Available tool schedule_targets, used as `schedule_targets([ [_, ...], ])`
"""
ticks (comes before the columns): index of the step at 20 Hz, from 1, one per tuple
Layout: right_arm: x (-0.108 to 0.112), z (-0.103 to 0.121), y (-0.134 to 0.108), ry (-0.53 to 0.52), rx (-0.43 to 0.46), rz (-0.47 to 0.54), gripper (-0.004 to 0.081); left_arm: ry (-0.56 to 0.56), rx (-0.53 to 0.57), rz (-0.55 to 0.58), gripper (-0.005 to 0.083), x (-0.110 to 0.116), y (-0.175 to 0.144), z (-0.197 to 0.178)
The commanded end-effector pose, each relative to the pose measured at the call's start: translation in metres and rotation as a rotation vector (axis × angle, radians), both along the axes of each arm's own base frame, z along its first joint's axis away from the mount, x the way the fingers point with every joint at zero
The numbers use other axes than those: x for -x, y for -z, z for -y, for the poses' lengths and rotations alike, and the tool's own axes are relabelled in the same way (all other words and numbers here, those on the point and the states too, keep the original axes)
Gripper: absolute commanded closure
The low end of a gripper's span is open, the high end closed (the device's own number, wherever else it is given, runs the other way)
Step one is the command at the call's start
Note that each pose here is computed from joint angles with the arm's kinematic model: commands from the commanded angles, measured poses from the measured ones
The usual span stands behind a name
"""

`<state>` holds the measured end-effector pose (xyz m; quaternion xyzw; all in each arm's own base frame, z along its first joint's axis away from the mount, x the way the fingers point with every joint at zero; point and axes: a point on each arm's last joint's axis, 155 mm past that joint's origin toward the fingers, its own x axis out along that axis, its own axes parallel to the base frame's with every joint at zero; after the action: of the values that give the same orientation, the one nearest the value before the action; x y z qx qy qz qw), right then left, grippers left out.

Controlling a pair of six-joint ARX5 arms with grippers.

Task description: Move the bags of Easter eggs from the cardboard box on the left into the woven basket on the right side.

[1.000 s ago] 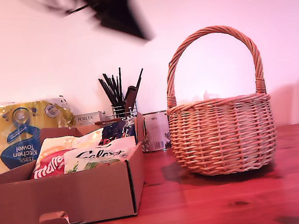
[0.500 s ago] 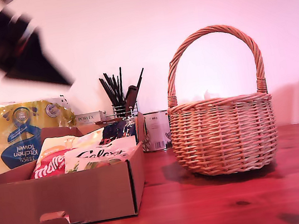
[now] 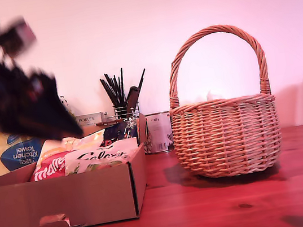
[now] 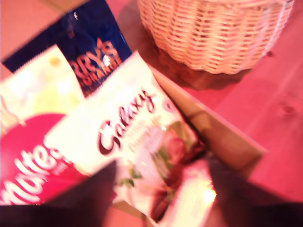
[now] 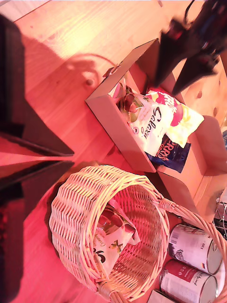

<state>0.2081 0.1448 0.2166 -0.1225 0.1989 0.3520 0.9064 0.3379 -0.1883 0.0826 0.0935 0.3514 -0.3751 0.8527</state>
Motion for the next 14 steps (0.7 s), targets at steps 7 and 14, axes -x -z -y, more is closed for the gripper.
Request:
schedule_targets([
  [7,-0.001,-0.001,-0.009,-0.004,-0.01,0.023,0.0783,-0.117,-0.001,-0.038,-0.0009,-0.026,0.038,-0.005],
  [14,-0.002,-0.002,-0.01,-0.004,-0.013,0.029,0.0783,-0.058,0.085,-0.151,-0.0009,-0.012,0.06,0.021],
])
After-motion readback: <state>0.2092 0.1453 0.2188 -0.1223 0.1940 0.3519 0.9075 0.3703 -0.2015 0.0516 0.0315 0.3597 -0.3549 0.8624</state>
